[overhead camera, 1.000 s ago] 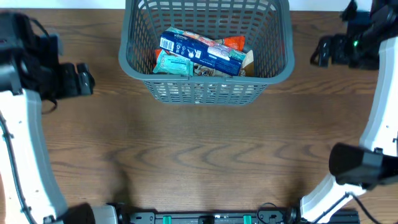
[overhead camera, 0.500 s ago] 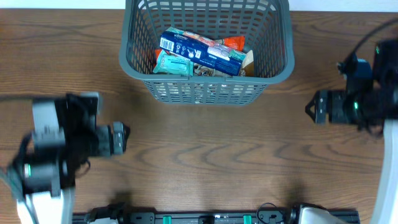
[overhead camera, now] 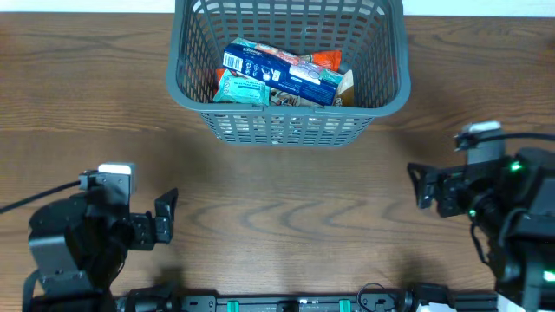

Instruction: Pack container

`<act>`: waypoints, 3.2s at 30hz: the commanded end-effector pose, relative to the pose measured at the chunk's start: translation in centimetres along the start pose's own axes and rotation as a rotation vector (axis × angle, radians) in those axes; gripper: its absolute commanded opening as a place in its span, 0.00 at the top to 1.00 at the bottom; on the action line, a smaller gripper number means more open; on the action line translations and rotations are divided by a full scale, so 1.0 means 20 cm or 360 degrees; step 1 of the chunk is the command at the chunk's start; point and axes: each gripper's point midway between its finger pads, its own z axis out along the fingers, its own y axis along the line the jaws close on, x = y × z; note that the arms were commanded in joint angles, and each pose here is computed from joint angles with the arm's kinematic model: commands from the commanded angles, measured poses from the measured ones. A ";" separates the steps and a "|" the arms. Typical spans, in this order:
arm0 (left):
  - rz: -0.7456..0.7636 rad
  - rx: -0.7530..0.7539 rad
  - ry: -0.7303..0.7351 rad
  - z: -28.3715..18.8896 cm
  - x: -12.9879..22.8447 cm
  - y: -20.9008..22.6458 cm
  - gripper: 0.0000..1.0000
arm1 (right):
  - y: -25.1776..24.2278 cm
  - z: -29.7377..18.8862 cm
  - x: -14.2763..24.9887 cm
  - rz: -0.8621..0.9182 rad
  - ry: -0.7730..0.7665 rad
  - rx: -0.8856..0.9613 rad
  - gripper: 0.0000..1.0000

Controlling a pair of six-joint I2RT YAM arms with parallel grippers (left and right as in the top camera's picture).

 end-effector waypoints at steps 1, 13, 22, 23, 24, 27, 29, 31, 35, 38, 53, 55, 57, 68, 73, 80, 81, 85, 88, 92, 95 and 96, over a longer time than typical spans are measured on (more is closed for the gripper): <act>0.0060 0.0061 0.0056 0.08 0.03 -0.02 0.01 | 0.04 0.14 0.13 -0.0019 0.0090 -0.0075 0.08; 0.0031 -0.0004 0.0075 0.20 0.08 0.02 0.01 | 0.03 0.28 0.27 -0.0004 0.0165 -0.0080 0.01; 0.0032 -0.0004 0.0075 0.20 0.08 0.02 0.01 | 0.03 0.28 0.28 0.0000 0.0184 -0.0083 0.01; 0.0032 -0.0004 0.0075 0.20 0.08 0.02 0.01 | 0.03 0.28 0.28 0.0000 0.0184 -0.0083 0.01; 0.0031 -0.0004 0.0075 0.20 0.08 0.02 0.01 | 0.03 0.28 0.28 0.0000 0.0184 -0.0083 0.01; 0.0031 -0.0004 0.0075 0.20 0.08 0.02 0.01 | 0.03 0.28 0.28 0.0000 0.0184 -0.0083 0.01; 0.0031 -0.0004 0.0075 0.20 0.08 0.02 0.01 | 0.03 0.28 0.28 0.0000 0.0184 -0.0083 0.01; 0.0031 -0.0004 0.0075 0.20 0.08 0.02 0.02 | 0.03 0.28 0.28 0.0000 0.0184 -0.0083 0.01; 0.0031 -0.0004 0.0075 0.20 0.08 0.02 0.01 | 0.03 0.28 0.28 0.0000 0.0184 -0.0083 0.01; 0.0031 -0.0004 0.0075 0.20 0.08 0.02 0.01 | 0.02 0.26 0.28 -0.0002 0.0171 -0.0059 0.01; 0.0031 -0.0004 0.0075 0.20 0.08 0.02 0.01 | 0.08 0.04 0.35 -0.0168 -0.0378 0.0064 0.01; 0.0031 -0.0004 0.0075 0.20 0.08 0.02 0.01 | 0.07 0.04 0.35 -0.0184 -0.0449 0.0094 0.01; 0.0031 -0.0004 0.0075 0.20 0.08 0.02 0.02 | 0.06 0.06 0.33 -0.0198 -0.0529 0.0113 0.01; 0.0031 -0.0004 0.0075 0.20 0.08 0.02 0.01 | 0.06 0.22 0.20 -0.0251 -0.0909 0.0160 0.01; 0.0031 -0.0004 0.0075 0.20 0.08 0.02 0.02 | 0.06 0.28 0.19 -0.0252 -0.1042 0.0191 0.01; 0.0032 -0.0004 0.0075 0.20 0.08 0.02 0.01 | 0.04 0.34 0.22 -0.0235 -0.1244 0.0244 0.01; 0.0032 -0.0004 0.0075 0.20 0.08 0.02 0.01 | 0.04 0.35 0.23 -0.0235 -0.1251 0.0245 0.01; 0.0031 -0.0004 0.0075 0.20 0.08 0.02 0.01 | 0.01 0.39 0.30 -0.0174 -0.1197 0.0264 0.01; 0.0032 -0.0004 0.0075 0.20 0.08 0.02 0.01 | -0.01 0.44 0.37 -0.0133 -0.1083 0.0268 0.01; 0.0031 -0.0004 0.0075 0.20 0.08 0.02 0.01 | -0.03 0.45 0.39 -0.0092 -0.1057 0.0282 0.01; 0.0031 -0.0004 0.0075 0.20 0.08 0.02 0.01 | -0.03 0.45 0.39 -0.0072 -0.1059 0.0274 0.01; 0.0031 -0.0004 0.0075 0.20 0.08 0.02 0.02 | -0.03 0.45 0.39 -0.0045 -0.1061 0.0266 0.01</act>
